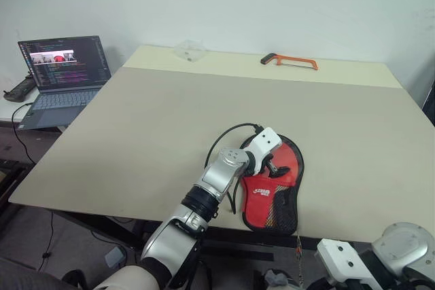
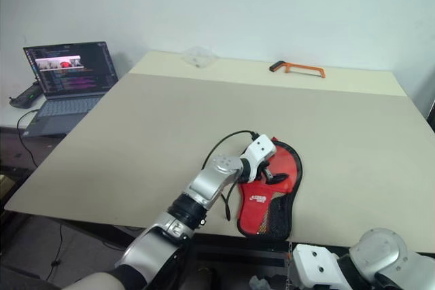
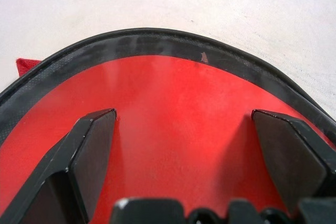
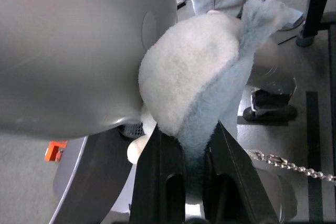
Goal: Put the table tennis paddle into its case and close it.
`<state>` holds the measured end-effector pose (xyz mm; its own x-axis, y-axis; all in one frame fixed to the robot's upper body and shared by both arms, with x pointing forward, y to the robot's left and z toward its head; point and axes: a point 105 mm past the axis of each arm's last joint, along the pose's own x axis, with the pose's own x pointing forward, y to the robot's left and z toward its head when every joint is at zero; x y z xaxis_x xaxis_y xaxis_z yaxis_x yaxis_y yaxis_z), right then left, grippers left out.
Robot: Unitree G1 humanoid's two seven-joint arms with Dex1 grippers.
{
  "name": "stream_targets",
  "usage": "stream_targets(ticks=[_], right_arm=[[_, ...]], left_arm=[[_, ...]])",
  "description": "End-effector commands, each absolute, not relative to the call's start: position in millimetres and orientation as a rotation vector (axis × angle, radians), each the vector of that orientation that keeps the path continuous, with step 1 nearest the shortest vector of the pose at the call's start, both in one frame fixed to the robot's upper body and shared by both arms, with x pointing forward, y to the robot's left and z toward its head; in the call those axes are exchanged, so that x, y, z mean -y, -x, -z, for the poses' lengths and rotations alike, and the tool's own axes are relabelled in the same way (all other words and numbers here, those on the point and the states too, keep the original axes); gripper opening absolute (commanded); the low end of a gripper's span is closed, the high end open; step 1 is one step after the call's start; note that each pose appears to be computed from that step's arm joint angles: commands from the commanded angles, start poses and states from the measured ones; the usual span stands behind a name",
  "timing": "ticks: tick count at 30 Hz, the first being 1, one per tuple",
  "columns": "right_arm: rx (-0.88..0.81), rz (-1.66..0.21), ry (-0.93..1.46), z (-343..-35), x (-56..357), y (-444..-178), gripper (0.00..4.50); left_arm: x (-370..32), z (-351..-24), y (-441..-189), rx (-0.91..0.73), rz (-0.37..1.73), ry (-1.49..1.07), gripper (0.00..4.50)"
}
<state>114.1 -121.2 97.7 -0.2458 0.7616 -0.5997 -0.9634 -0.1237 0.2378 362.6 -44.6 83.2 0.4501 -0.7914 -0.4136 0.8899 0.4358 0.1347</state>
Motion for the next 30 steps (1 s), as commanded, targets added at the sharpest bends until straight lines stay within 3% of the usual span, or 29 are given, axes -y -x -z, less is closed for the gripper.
stream_targets(ticks=[1,6,11,18,24,30], right_arm=[[-0.608,-1.595,0.388,-115,129,-143,0.00],[-0.476,-1.289,0.330,-147,161,-207,0.00],[-0.537,-1.177,0.313,-140,185,-222,0.00],[-0.578,-1.160,0.243,-133,191,-226,2.28],[-0.562,-1.129,0.226,-149,209,-224,4.31],[-0.409,-1.026,0.173,-195,231,-213,4.45]], left_arm=[[37,-58,-358,-0.403,1.065,-0.392,4.50],[30,-81,-364,-0.292,1.081,-0.352,4.50],[8,-111,-366,-0.162,1.118,-0.359,4.50],[-39,-156,-344,-0.043,1.283,-0.416,4.50],[-118,-178,-328,-0.134,1.308,-0.395,4.50],[-202,-204,-308,-0.225,1.222,-0.429,4.50]])
